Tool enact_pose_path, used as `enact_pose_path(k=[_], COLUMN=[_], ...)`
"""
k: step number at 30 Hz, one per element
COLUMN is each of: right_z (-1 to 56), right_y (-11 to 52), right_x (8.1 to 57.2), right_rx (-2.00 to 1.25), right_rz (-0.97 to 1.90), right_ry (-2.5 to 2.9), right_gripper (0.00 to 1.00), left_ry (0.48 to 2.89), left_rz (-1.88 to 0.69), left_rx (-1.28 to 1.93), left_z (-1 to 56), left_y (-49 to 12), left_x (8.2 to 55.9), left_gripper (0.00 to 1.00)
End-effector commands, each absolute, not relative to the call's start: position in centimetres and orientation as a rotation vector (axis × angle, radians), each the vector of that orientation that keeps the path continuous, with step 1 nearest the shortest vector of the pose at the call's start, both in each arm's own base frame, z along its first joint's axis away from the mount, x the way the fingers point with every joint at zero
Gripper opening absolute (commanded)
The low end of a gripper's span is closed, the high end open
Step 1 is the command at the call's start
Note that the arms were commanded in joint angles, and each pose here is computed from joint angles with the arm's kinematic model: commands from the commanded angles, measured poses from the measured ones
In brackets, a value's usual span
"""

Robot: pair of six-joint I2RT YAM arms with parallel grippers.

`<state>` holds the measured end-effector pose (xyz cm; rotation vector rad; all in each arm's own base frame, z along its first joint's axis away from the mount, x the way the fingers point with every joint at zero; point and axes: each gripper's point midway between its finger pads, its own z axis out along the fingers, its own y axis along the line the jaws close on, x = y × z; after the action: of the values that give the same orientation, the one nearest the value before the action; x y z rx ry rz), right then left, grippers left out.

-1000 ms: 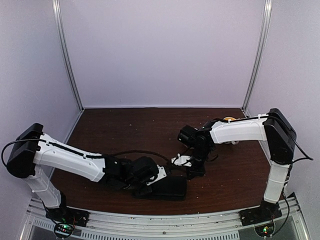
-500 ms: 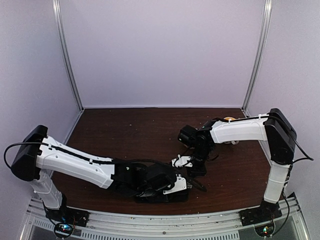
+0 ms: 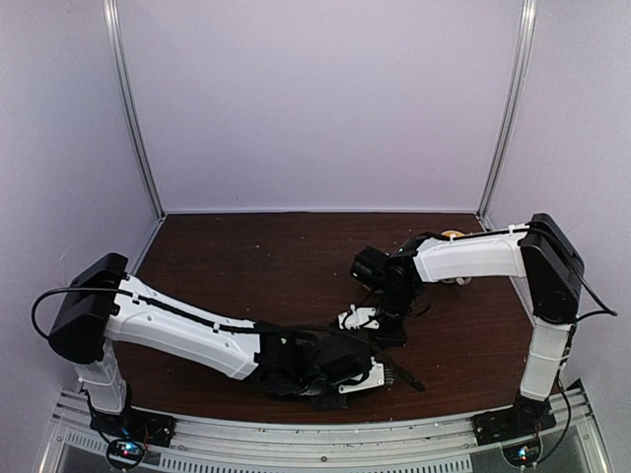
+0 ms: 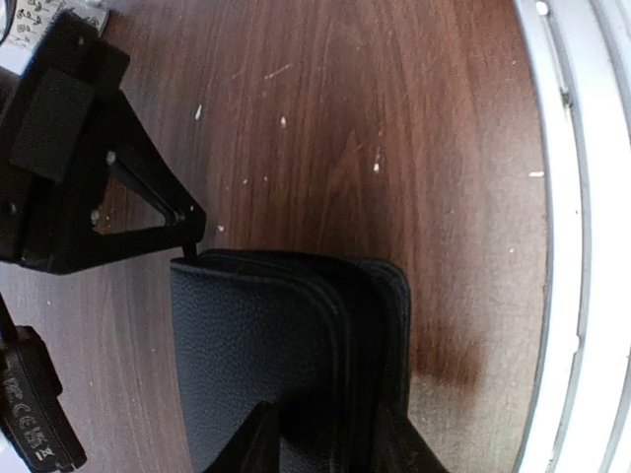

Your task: Sort the hair-cutting tools

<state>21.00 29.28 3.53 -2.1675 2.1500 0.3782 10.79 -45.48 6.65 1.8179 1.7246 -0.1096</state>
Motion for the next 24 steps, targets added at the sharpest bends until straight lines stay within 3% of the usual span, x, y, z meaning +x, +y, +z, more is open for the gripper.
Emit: enact_pose_path(k=[1,11,24], right_z=[4.2,4.0,5.3], right_y=[30.3,28.9,25.9], right_x=[21.5,19.8,14.8], right_rx=[-2.162,-2.230,-2.319], right_rz=[0.396,0.394,0.527], right_ry=[2.115,2.128,2.129], right_gripper=[0.01,0.01,0.00], left_ry=[1.766,1.886,1.950], left_rz=[-0.003,0.057,0.075], left_rx=[1.770,1.626,1.758], left_z=[6.1,5.6,1.8], left_y=[-45.4,-44.4,-43.6], left_x=[12.1,15.6,15.4], left_gripper=[0.30,0.00,0.00])
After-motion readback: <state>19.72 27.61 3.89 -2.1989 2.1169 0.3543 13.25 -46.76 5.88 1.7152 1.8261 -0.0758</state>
